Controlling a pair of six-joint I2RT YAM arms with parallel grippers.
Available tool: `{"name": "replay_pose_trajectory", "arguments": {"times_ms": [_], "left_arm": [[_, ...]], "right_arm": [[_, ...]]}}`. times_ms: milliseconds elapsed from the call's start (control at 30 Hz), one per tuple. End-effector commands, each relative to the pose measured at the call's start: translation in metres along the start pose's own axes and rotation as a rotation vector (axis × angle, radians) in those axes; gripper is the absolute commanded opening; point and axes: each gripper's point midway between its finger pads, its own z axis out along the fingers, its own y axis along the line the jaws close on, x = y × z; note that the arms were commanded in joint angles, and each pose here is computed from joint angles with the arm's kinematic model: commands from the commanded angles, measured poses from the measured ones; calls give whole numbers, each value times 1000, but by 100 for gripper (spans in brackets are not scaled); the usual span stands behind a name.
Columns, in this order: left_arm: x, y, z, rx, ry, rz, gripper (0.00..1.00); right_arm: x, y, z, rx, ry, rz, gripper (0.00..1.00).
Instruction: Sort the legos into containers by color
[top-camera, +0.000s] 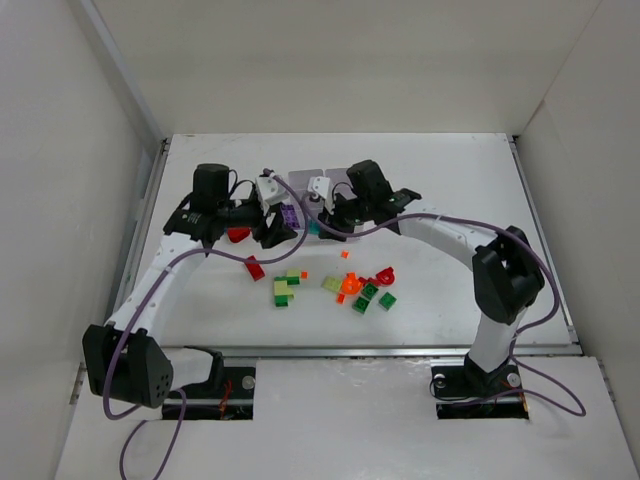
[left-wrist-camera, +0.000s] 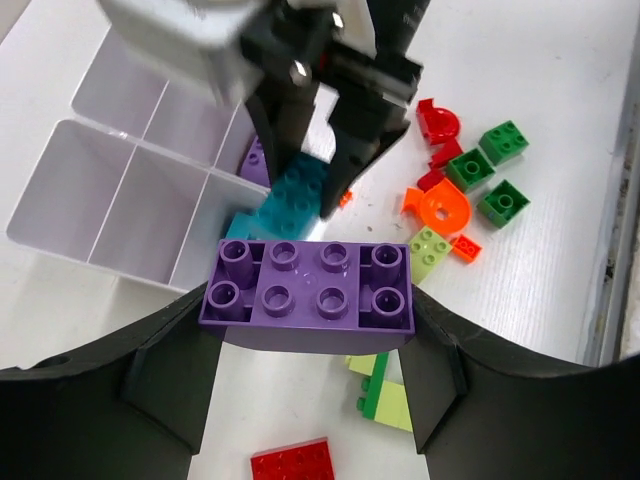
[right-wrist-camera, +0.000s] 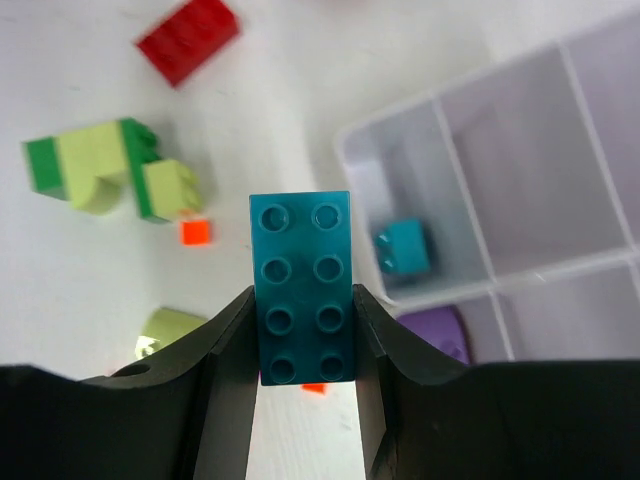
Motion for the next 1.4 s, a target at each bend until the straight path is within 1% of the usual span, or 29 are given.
{"name": "replay_pose_trajectory", "arguments": {"times_ms": [0, 33, 100, 133, 233, 267, 300, 333, 400, 533, 633, 800, 867, 900, 967, 1033, 1067, 1167, 1300, 1367], "left_arm": [[-8, 3, -6, -86, -38, -16, 0], [-14, 11, -9, -142, -60, -1, 0], [-5, 11, -9, -175, -65, -50, 0], [-10, 15, -12, -210, -84, -35, 0], [-2, 20, -12, -262, -90, -93, 0], [-4, 26, -13, -296, -96, -93, 0], [-2, 27, -14, -310, -97, -102, 0], [0, 28, -14, -321, -97, -126, 0], [0, 34, -15, -360, -106, -136, 0], [2, 47, -19, -429, -124, -159, 0], [5, 49, -20, -450, -125, -186, 0], [9, 54, -21, -472, -131, -195, 0], [13, 53, -20, -470, -124, -201, 0], [11, 53, -20, -472, -131, -195, 0], [12, 55, -21, -481, -129, -196, 0], [12, 56, -22, -482, -124, -175, 0], [12, 56, -22, -482, -124, -175, 0], [12, 56, -22, -483, -121, -164, 0], [10, 53, -20, -461, -124, -153, 0], [11, 49, -18, -433, -122, -144, 0]], "right_arm": [[-13, -37, -31, 172, -16, -20, 0], [-12, -41, -33, 180, -15, -15, 0], [-9, -51, -38, 218, -9, -11, 0], [-8, -53, -38, 227, -4, -11, 0], [-6, -57, -40, 243, 10, -51, 0], [-7, -58, -40, 243, 13, -77, 0], [-1, -60, -37, 244, 27, -79, 0], [-8, -58, -35, 241, 18, -90, 0], [-5, -58, -26, 232, 36, -119, 0], [-21, -57, -8, 220, 23, -186, 0], [-24, -63, 1, 210, 20, -186, 1], [-20, -61, 23, 173, 32, -184, 13], [-26, -65, 23, 180, 21, -190, 16], [-22, -59, 31, 156, 26, -189, 18], [-24, -61, 33, 156, 26, -189, 27], [-22, -60, 33, 152, 33, -185, 39], [-22, -60, 33, 152, 33, -185, 49], [-23, -58, 33, 142, 27, -185, 66], [-29, -57, 30, 141, 13, -191, 67], [-43, -56, 19, 156, -12, -188, 68]]}}
